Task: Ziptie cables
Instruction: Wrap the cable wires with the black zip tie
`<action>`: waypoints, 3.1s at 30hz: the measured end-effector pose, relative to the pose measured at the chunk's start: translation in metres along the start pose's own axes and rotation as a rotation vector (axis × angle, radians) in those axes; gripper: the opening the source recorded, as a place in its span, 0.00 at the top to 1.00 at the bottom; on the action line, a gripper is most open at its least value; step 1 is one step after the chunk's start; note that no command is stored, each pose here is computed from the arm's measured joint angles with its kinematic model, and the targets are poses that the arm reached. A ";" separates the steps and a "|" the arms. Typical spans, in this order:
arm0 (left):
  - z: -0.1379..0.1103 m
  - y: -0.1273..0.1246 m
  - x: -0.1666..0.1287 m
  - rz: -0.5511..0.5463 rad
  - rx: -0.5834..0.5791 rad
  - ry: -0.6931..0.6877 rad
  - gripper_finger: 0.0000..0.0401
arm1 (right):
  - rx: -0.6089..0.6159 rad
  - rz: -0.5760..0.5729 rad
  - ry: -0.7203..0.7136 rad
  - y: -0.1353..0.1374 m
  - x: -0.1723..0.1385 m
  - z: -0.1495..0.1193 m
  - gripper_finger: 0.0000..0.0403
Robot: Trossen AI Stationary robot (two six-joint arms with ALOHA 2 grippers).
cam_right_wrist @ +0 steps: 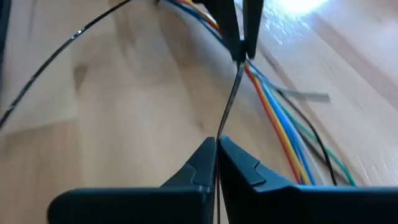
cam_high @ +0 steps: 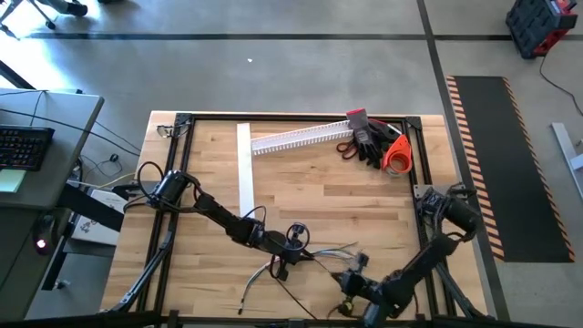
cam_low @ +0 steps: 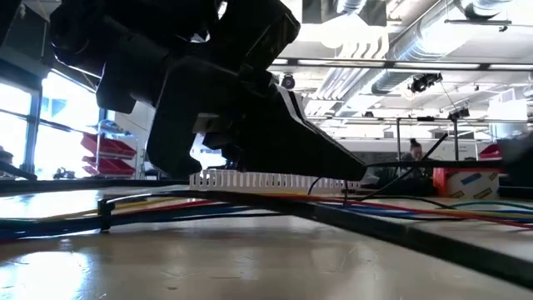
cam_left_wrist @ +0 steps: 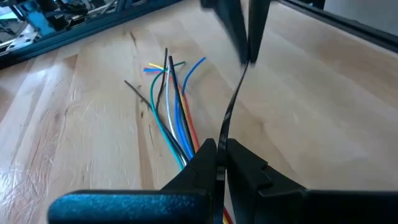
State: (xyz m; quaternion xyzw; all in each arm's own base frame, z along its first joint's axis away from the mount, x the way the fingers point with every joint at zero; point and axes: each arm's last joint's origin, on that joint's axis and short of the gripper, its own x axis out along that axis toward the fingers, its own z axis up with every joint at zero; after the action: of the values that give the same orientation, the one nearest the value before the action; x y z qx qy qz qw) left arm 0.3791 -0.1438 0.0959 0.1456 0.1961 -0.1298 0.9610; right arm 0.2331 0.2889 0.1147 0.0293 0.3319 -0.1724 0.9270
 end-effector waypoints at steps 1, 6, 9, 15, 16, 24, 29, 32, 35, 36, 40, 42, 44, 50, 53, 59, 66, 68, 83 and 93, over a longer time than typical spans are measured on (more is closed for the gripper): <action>-0.001 0.000 0.000 0.002 0.001 0.007 0.99 | 0.009 -0.006 0.008 0.001 -0.006 -0.001 1.00; -0.004 0.002 0.000 0.010 0.001 0.035 0.99 | 0.000 -0.054 0.065 0.006 -0.040 -0.003 1.00; -0.004 0.002 0.000 0.011 0.000 0.036 0.99 | -0.022 -0.079 0.114 0.008 -0.054 0.004 1.00; -0.004 -0.001 0.000 0.041 0.027 0.047 0.99 | -0.095 -0.173 0.444 -0.001 -0.062 0.028 0.98; -0.004 -0.002 -0.001 0.048 0.035 0.051 0.99 | -0.114 -0.192 0.479 -0.003 -0.062 0.031 0.96; -0.004 -0.005 -0.001 0.061 0.042 0.054 0.99 | -0.282 -0.093 0.105 0.015 -0.057 0.050 0.70; -0.003 -0.008 -0.002 0.054 0.058 0.048 0.99 | -0.258 -0.164 -0.003 0.015 -0.028 0.061 0.60; -0.002 -0.010 -0.002 0.050 0.061 0.046 0.99 | -0.275 -0.215 0.035 0.013 0.003 0.060 0.60; -0.002 -0.012 -0.003 0.044 0.064 0.044 0.99 | -0.317 -0.238 0.126 0.010 0.038 0.056 0.60; -0.002 -0.013 -0.003 0.042 0.065 0.043 0.99 | -0.335 -0.246 0.155 0.009 0.048 0.053 0.61; -0.001 -0.015 -0.003 0.034 0.067 0.041 0.99 | -0.350 -0.274 0.193 0.004 0.072 0.050 0.64; -0.001 -0.016 -0.003 0.031 0.060 0.040 0.99 | -0.349 -0.275 0.208 0.003 0.075 0.049 0.67; -0.001 -0.016 -0.003 0.031 0.059 0.040 0.99 | -0.356 -0.273 0.209 0.003 0.074 0.049 0.73; -0.001 -0.015 -0.003 0.053 0.075 0.044 0.90 | -0.383 -0.262 0.242 0.004 0.069 0.045 0.98; 0.000 -0.014 -0.004 0.054 0.074 0.039 0.79 | -0.426 -0.300 0.252 0.001 0.063 0.041 0.99; -0.001 -0.010 -0.003 0.066 0.072 0.050 0.60 | -0.557 -0.374 0.244 -0.004 0.051 0.034 1.00; -0.003 -0.001 -0.001 0.023 -0.033 0.041 0.63 | -0.576 -0.359 0.223 -0.002 0.048 0.037 1.00; -0.003 0.001 -0.001 0.018 -0.068 0.040 0.68 | -0.571 -0.349 0.208 -0.001 0.047 0.040 1.00; -0.001 -0.003 -0.001 0.009 -0.059 0.024 0.98 | -0.534 -0.378 0.194 0.001 0.026 0.027 1.00; 0.001 0.012 0.011 0.223 -0.111 -0.028 0.99 | -0.348 -0.419 0.058 -0.079 -0.056 0.033 1.00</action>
State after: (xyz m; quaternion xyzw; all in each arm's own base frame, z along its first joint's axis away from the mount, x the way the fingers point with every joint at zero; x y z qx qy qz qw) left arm 0.3928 -0.1354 0.0951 0.1110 0.1720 -0.0133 0.9787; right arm 0.1860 0.2263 0.1802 -0.1948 0.3820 -0.2997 0.8522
